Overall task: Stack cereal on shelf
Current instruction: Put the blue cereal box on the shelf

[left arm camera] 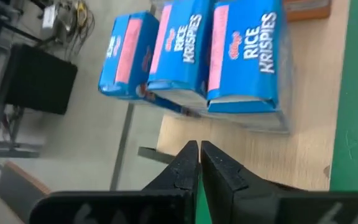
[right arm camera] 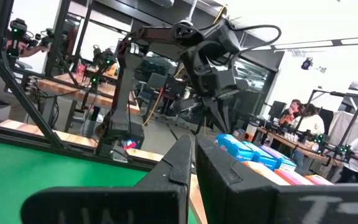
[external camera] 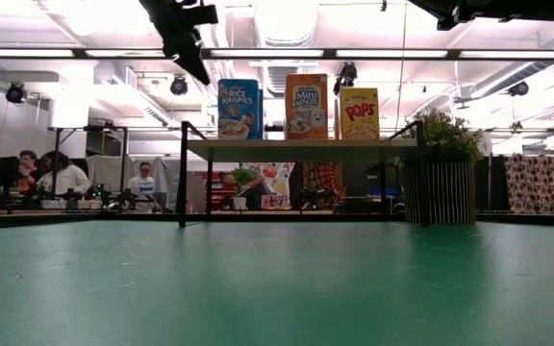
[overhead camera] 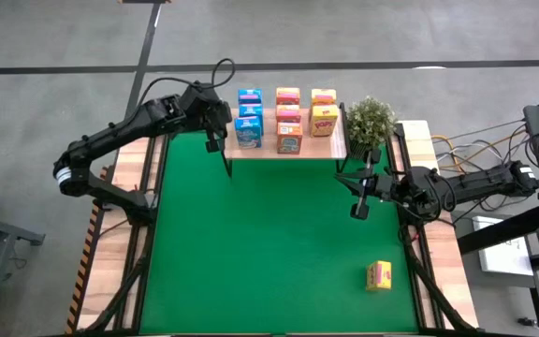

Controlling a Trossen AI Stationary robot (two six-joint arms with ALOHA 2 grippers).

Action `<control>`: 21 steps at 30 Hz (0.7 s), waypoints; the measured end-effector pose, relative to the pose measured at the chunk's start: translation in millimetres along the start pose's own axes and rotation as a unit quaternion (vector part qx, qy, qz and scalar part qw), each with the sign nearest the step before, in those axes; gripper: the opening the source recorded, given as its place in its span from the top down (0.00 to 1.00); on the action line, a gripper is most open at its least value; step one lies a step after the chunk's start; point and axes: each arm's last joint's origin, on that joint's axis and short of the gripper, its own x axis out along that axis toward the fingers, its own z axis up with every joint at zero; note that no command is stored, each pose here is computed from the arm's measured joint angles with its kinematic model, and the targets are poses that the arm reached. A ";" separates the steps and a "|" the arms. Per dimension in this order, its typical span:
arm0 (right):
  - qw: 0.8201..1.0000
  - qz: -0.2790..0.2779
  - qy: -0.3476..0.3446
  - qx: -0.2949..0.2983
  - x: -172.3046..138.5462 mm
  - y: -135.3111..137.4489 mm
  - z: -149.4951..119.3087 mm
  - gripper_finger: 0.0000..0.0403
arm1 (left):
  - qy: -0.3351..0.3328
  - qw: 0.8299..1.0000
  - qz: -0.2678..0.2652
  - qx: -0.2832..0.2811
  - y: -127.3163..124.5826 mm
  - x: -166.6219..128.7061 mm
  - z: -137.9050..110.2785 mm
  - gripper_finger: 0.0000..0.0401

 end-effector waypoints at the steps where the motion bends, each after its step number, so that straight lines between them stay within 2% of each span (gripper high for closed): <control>1: 1.000 0.000 0.000 0.000 0.0 0.0 0.0 0.97 | 0.001 1.000 -0.003 -0.006 -0.1 0.8 -0.2 1.00; 14: 1.000 0.000 0.000 0.000 0.0 0.0 0.1 0.97 | 0.004 0.999 -0.028 -0.018 -4.0 18.4 3.4 1.00; 21: 1.000 0.000 0.000 -0.002 0.0 0.0 0.1 0.97 | -0.005 0.999 -0.026 -0.025 -3.3 18.6 4.8 1.00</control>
